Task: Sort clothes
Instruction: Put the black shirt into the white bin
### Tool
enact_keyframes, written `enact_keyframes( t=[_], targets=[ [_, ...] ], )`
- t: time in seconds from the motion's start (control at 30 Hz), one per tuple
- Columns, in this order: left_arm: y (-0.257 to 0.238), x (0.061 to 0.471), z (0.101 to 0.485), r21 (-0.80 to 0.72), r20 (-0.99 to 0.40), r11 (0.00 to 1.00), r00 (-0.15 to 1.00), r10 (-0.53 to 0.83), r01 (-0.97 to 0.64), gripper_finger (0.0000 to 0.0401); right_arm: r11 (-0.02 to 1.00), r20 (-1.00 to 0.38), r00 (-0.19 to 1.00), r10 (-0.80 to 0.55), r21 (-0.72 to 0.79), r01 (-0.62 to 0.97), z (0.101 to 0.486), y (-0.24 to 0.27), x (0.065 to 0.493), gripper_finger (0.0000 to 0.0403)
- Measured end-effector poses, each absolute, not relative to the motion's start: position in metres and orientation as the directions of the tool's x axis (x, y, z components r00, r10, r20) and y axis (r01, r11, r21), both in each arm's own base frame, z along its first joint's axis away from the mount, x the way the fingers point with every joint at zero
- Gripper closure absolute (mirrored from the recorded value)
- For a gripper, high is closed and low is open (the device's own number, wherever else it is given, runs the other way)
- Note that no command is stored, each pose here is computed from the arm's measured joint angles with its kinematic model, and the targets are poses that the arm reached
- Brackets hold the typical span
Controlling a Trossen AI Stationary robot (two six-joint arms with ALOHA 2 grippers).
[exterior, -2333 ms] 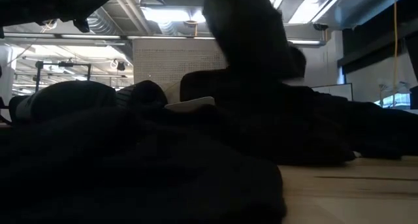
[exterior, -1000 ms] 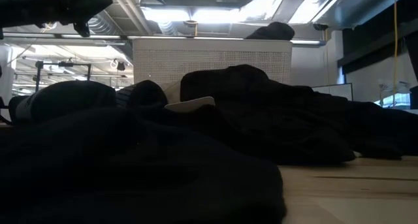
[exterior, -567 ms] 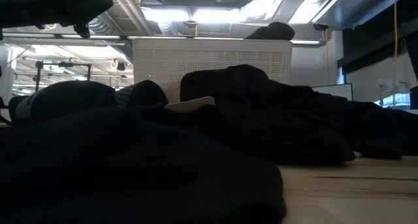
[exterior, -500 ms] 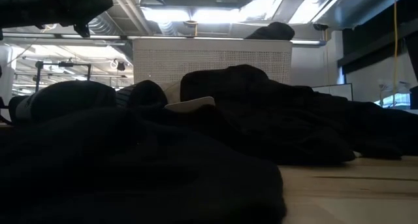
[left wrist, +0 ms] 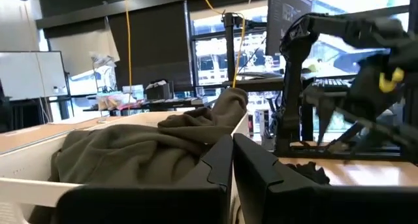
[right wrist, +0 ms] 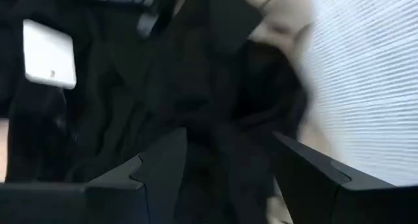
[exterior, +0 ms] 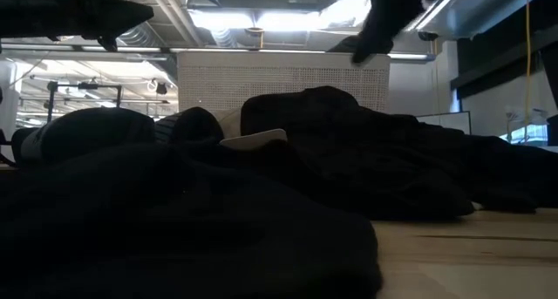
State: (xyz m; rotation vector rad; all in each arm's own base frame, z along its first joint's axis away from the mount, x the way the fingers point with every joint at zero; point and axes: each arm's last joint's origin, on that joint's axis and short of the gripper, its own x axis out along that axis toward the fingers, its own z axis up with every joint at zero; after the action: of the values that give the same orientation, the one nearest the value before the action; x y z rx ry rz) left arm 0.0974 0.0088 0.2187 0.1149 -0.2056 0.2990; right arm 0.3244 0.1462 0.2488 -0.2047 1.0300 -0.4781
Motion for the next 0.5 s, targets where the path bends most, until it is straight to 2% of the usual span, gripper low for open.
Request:
enact_keyframes(
  t=[0.17,0.4,0.5],
  targets=[
    [0.009,0.097,0.219,0.092,0.218,0.948,0.935,0.281,-0.306,0.0394,0.882,-0.784,0.413,-0.463,-0.363,0.299,0.21,0.132,0.326,0.0171],
    [0.009,0.097,0.219,0.078,0.219,0.95,0.935,0.28,-0.303,0.0394,0.94,-0.752,0.571,-0.329,-0.204,0.273,0.177,0.123,0.34,0.0171],
    [0.009,0.097,0.219,0.06,0.221,0.952,0.934,0.28,-0.3,0.0394,0.921,-0.729,0.575,-0.371,-0.211,0.328,0.163,0.111,0.341,0.0171]
  ],
)
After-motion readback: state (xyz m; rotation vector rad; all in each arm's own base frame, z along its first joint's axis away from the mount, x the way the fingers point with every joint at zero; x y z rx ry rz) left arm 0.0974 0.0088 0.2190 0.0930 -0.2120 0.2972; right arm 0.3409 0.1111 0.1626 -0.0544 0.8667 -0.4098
